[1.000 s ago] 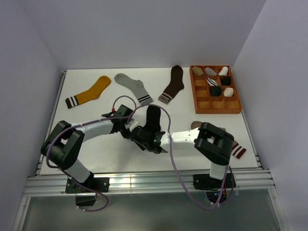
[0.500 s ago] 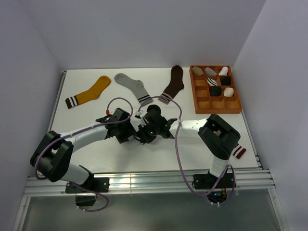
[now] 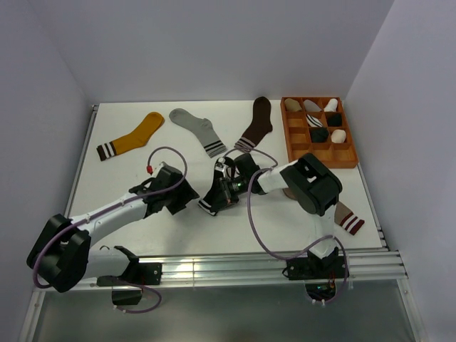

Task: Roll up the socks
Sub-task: Roll the sock at the center of the board.

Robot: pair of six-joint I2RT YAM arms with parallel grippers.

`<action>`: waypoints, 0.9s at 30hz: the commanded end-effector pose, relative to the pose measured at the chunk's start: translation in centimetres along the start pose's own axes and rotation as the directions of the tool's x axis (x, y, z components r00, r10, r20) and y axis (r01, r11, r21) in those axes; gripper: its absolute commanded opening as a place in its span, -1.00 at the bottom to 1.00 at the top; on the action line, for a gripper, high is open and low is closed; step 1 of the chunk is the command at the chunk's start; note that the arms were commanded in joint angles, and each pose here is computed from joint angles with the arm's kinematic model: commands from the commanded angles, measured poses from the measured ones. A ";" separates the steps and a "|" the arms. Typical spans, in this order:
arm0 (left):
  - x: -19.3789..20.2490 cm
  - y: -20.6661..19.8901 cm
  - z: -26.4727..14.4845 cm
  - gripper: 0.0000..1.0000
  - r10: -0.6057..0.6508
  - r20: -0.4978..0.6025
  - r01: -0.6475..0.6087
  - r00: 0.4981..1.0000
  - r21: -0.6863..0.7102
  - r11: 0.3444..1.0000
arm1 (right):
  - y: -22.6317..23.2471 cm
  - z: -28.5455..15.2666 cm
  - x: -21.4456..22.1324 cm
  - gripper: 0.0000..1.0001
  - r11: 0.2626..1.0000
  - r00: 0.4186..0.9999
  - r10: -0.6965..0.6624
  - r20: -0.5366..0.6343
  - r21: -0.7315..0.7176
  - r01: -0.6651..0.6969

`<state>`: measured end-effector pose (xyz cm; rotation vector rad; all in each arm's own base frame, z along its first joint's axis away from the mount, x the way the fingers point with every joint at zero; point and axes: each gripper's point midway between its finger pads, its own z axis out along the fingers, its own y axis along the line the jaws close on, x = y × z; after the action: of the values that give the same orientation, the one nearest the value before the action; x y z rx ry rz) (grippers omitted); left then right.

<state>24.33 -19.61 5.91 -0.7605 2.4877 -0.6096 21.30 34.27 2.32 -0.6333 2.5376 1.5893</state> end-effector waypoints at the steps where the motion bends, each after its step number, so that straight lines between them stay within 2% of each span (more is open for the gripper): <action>1: 0.2 -1.0 0.0 0.37 -0.019 0.003 0.019 1.000 0.052 0.998 | -0.9 0.1 2.5 -1.00 0.985 0.984 0.166 -0.070 -0.036 -0.169; 5: 1.4 -1.7 0.4 0.34 -0.014 -0.023 0.016 1.000 0.082 0.996 | -1.8 0.2 2.7 -1.00 0.976 0.974 0.214 -0.067 -0.025 -0.216; 12: 3.3 -1.4 1.8 0.29 0.006 -0.063 -0.003 0.998 0.044 0.999 | -3.7 0.1 2.9 -1.00 0.957 0.955 0.290 -0.055 0.001 -0.291; 22: 4.9 0.1 3.2 0.16 -0.018 -0.103 0.016 0.994 -0.016 1.000 | -4.9 -0.2 3.0 -1.00 0.946 0.945 0.325 -0.040 0.028 -0.324; 27: 5.2 0.9 3.7 0.00 -0.020 -0.114 0.013 0.993 -0.064 0.998 | -5.3 -0.3 3.0 -1.00 0.950 0.950 0.310 -0.031 0.059 -0.308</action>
<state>23.13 -23.82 2.60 -0.7693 2.5589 -0.6890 21.31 33.36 1.95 -0.4062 2.6283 1.8230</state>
